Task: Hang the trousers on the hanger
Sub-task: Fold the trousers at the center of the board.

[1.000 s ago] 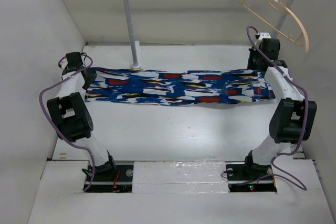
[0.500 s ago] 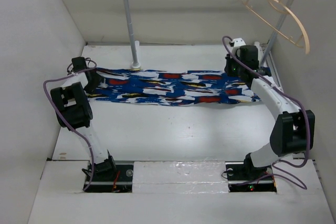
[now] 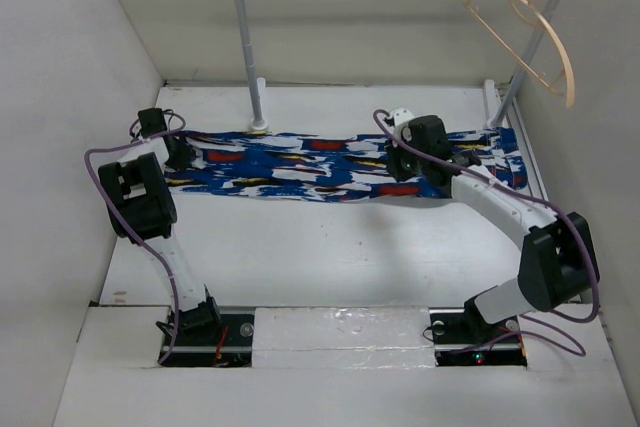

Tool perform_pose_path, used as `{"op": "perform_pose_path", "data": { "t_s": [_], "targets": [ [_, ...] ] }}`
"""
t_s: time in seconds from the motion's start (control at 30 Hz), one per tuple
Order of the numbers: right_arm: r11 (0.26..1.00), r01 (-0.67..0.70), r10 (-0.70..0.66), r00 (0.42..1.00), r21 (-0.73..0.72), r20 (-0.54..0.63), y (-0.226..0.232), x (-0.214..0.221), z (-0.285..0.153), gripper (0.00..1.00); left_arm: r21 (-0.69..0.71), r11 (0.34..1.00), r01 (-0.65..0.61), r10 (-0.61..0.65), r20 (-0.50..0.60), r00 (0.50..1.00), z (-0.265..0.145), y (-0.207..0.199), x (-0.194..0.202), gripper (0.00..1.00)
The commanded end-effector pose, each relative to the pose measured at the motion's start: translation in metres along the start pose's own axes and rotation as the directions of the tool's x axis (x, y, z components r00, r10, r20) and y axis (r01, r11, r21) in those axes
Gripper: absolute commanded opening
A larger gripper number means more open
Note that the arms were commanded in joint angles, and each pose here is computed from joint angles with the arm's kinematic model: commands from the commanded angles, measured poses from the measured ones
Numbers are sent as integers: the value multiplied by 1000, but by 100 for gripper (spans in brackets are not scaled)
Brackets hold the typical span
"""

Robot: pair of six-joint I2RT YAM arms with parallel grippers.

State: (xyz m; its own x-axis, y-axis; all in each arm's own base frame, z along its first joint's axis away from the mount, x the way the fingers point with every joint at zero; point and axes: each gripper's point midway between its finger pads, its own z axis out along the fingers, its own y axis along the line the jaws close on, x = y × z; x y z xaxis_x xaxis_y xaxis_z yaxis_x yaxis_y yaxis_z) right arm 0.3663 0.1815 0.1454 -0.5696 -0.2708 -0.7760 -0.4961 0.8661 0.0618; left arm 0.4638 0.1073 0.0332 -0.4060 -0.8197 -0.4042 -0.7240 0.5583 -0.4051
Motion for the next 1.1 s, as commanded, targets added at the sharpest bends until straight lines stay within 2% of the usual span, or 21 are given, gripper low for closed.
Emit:
{"op": "perform_pose_path", "data": {
  "t_s": [0.0, 0.07, 0.1, 0.13, 0.4, 0.43, 0.53, 0.7, 0.83, 1.07],
  "targets": [
    [999, 22, -19, 998, -45, 62, 23, -15, -7, 11, 45, 999, 1, -3, 37, 999, -5, -15, -16, 15],
    [997, 43, -41, 998, -69, 41, 37, -9, -3, 11, 49, 999, 2, -4, 44, 999, -9, -16, -17, 10],
    [996, 47, -45, 998, -71, 34, 40, -7, -2, 10, 53, 999, 0, -3, 51, 999, -11, -18, -19, 1],
    [996, 48, -46, 998, -74, 33, 44, -6, -2, 11, 51, 999, -7, 5, 54, 999, -13, -17, -20, 0],
    [992, 71, -70, 997, -106, 14, 53, 7, 0, 10, 23, 1000, -20, 15, 198, 980, -78, -22, -52, 0],
    [991, 81, -79, 997, -109, 16, 51, 7, -1, 10, 12, 1000, -22, 19, 226, 974, -96, -21, -57, 0],
    [992, 77, -75, 997, -104, 23, 41, 5, -1, 10, 9, 999, -32, 29, 252, 967, -110, -19, -59, 0],
    [995, 72, -70, 997, -76, 21, 16, 4, -6, 10, -53, 998, -30, 42, 237, 971, -117, 1, -46, 0],
    [997, 58, -57, 998, -44, 22, -3, 6, -13, 10, -129, 991, -24, 53, 226, 973, -120, 33, -24, 0],
    [999, 36, -36, 999, 4, -16, -29, 17, -18, 11, -203, 978, -41, 94, 255, 962, -131, 64, -11, 0]
  ]
}}
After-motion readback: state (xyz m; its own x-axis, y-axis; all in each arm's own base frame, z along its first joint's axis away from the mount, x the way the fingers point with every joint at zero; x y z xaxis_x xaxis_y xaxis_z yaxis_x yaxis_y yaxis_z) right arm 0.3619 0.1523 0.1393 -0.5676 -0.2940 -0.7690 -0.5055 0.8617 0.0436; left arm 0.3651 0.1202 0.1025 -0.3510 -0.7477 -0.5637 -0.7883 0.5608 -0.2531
